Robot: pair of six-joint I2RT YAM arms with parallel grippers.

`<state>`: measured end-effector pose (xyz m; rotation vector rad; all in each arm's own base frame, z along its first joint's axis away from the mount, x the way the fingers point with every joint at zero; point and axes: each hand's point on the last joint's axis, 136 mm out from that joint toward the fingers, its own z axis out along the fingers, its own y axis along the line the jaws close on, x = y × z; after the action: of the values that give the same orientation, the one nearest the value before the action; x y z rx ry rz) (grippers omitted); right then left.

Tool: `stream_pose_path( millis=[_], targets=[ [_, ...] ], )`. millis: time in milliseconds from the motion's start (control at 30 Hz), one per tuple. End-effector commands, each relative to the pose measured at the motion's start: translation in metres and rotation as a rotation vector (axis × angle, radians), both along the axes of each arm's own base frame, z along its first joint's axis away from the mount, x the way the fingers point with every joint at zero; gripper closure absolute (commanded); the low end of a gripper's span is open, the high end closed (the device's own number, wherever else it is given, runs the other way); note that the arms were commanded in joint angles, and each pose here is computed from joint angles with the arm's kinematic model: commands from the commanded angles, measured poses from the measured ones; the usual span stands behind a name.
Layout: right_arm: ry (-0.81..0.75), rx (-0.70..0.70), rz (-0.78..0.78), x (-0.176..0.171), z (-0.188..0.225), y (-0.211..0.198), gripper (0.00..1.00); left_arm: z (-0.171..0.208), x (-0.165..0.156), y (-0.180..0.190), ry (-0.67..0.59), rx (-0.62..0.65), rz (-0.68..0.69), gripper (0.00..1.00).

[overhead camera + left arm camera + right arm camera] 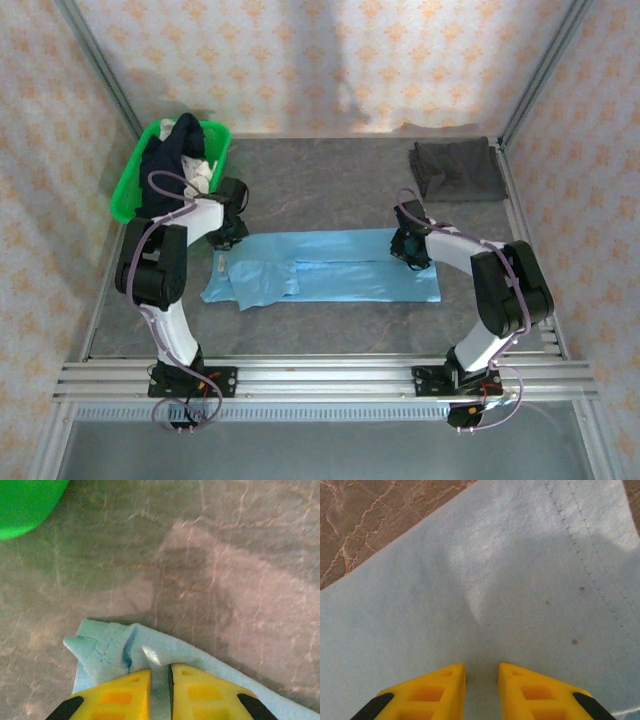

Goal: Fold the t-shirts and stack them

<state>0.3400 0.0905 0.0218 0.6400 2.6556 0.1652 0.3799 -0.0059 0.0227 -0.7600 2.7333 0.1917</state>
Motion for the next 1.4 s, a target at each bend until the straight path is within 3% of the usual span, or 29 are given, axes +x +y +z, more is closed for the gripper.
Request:
stream_pose_path(
  millis=[0, 67, 100, 167, 300, 433, 567, 667, 800, 933, 1100, 1367],
  targets=[
    [0.053, -0.042, -0.043, -0.017, -0.008, -0.018, 0.76, 0.009, 0.008, 0.011, 0.011, 0.048, -0.004, 0.82],
    [0.049, -0.049, -0.054, -0.019, -0.003, -0.023, 0.76, 0.013, 0.011, 0.008, 0.001, 0.035, -0.007, 0.81],
    [0.040, -0.052, -0.059, -0.019, 0.001, -0.024, 0.76, 0.017, 0.012, 0.006, -0.012, 0.024, -0.011, 0.75],
    [0.002, -0.041, -0.055, -0.016, 0.015, -0.023, 0.76, 0.030, 0.014, -0.004, -0.040, 0.013, -0.064, 0.53],
    [-0.076, 0.024, -0.017, -0.003, 0.034, -0.010, 0.72, 0.071, 0.004, -0.026, -0.096, 0.092, -0.137, 0.48],
    [-0.033, -0.011, 0.034, 0.008, 0.026, 0.005, 0.72, 0.081, -0.007, -0.068, -0.129, 0.054, -0.226, 0.59],
    [0.010, -0.040, 0.033, 0.008, 0.011, 0.007, 0.72, 0.048, -0.022, -0.111, -0.055, -0.032, -0.320, 0.62],
    [0.040, -0.070, 0.020, 0.002, 0.004, 0.001, 0.71, 0.016, -0.029, -0.123, -0.020, -0.100, -0.304, 0.64],
    [0.062, -0.076, 0.009, -0.009, 0.002, -0.002, 0.69, -0.008, -0.025, -0.122, 0.029, -0.083, -0.294, 0.71],
    [0.091, -0.092, 0.022, -0.027, 0.000, 0.000, 0.69, -0.032, -0.005, -0.126, 0.065, -0.091, -0.286, 0.76],
    [0.162, -0.123, 0.036, -0.062, -0.014, 0.004, 0.69, -0.039, 0.049, -0.144, 0.064, -0.089, -0.342, 0.78],
    [0.184, -0.090, 0.124, -0.122, -0.013, 0.052, 0.69, -0.009, 0.159, -0.203, -0.048, -0.211, -0.490, 0.67]
  ],
)
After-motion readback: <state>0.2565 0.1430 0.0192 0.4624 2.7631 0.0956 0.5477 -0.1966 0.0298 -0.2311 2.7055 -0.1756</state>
